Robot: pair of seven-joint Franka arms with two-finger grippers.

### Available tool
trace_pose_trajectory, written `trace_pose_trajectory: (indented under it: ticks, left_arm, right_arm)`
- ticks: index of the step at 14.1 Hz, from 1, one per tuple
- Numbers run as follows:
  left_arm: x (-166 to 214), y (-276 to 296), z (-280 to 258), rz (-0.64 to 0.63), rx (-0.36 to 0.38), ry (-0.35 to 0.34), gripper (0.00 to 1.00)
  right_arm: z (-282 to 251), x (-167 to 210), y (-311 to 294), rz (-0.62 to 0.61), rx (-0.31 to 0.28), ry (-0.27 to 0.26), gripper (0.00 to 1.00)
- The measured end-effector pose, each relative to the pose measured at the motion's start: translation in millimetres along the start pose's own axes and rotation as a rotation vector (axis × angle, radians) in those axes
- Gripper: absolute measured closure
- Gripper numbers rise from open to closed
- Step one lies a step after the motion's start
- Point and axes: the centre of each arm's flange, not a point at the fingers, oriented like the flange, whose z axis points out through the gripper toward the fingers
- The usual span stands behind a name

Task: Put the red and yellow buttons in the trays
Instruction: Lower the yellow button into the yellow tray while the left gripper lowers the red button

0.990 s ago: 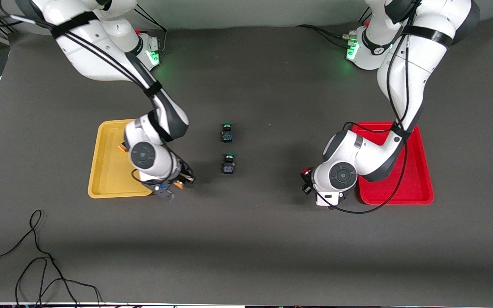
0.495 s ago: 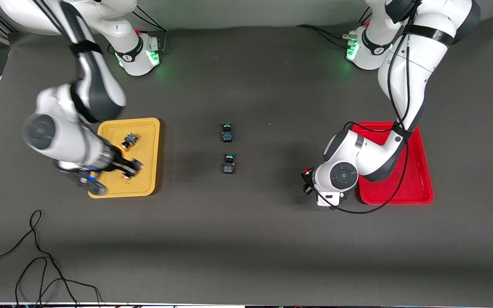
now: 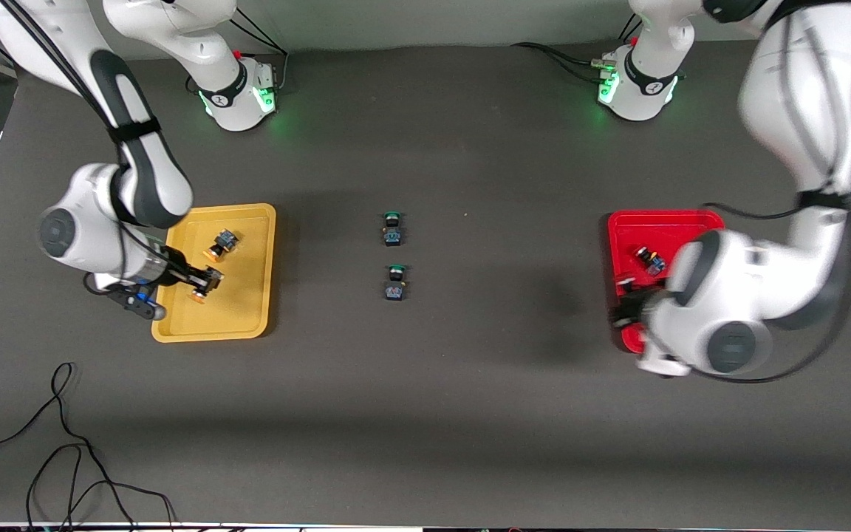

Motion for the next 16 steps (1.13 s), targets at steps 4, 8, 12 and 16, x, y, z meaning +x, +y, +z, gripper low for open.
trace_pose_trajectory:
  ticks: [4,8,12,16]
  left_arm:
    - [4,-116,-44,0.149,-0.067,0.005,0.61]
    - [25,-122,43,0.196,-0.101,0.07,0.61]
    - [21,-104,135,0.246,-0.079,0.104,0.61]
    - [35,-125,142,0.302,-0.069,0.148,0.61]
  right_arm:
    - [33,7,-3,-0.002,-0.02,0.02,0.67]
    - [33,7,-4,-0.004,-0.018,0.022,0.42]
    - [11,14,-14,-0.012,0.008,0.056,0.03]
    - [-93,12,-36,-0.056,0.089,0.11,0.0]
